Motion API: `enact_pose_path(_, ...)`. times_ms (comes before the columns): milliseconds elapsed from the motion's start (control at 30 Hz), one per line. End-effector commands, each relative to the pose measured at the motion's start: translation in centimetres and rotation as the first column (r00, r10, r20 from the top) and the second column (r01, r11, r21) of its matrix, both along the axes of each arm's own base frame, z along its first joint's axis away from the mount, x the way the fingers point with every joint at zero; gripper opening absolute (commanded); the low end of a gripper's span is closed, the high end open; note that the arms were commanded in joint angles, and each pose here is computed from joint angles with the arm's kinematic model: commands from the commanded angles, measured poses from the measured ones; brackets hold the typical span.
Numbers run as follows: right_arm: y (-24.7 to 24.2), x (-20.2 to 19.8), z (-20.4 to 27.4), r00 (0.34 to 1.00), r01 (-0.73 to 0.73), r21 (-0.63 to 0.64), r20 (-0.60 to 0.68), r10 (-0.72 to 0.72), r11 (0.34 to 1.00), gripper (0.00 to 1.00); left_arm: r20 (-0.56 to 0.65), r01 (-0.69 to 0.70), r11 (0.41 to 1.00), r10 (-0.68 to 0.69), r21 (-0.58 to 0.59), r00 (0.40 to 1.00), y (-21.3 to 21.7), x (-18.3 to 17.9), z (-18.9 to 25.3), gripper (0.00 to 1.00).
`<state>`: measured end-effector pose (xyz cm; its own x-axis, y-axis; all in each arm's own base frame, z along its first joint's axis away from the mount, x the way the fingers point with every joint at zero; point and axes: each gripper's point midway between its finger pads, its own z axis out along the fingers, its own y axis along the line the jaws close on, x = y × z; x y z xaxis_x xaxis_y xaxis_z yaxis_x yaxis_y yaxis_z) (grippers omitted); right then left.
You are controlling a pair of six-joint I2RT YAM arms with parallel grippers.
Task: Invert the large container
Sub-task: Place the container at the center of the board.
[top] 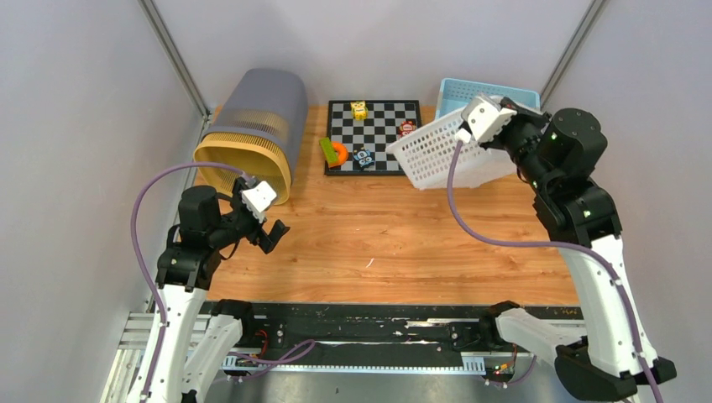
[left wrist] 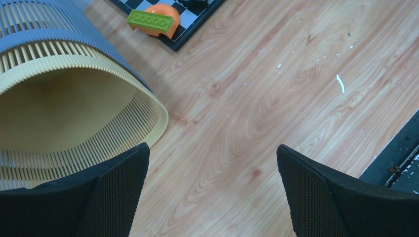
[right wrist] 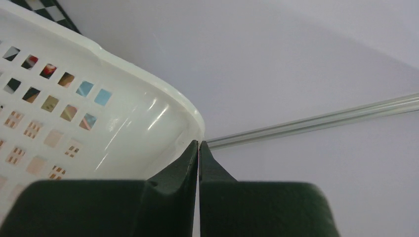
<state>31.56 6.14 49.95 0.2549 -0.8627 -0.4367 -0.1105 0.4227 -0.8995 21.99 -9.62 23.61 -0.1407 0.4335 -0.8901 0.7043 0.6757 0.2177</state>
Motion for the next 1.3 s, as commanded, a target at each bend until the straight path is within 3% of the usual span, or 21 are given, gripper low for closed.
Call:
enact_pose_path(0,1.2,-3.2,-2.6,0.989,-0.103,0.041,-0.106,0.107,0.994,0.02,0.018,0.016,1.000,-0.016,-0.003,1.000,-0.1,-0.1,0.3,1.00)
enact_pose_path(333,3.0,-8.8,-10.3,0.893,-0.258,0.113,-0.351,0.282,0.959,0.02,0.020,0.034,0.999,-0.034,-0.001,0.999,-0.3,-0.5,0.3,1.00)
enact_pose_path(600,3.2,-10.4,-14.1,0.845,-0.286,0.115,-0.437,0.307,0.951,0.02,0.018,0.065,0.998,-0.065,-0.002,0.998,-0.6,-0.9,0.4,1.00)
enact_pose_path(1000,6.6,-19.2,-16.9,0.561,-0.559,0.256,-0.584,0.587,0.789,0.02,0.009,0.108,0.994,-0.108,-0.004,0.994,-1.1,-1.5,0.4,1.00)
enact_pose_path(1167,6.7,-19.7,-18.4,0.521,-0.577,0.257,-0.615,0.591,0.775,0.03,0.006,0.123,0.992,-0.123,-0.004,0.992,-1.3,-1.8,0.3,1.00)
enact_pose_path(1267,6.9,-18.8,-19.8,0.514,-0.546,0.276,-0.636,0.576,0.791,0.16,0.005,0.126,0.992,-0.126,-0.003,0.992,-1.3,-1.8,0.2,1.00)
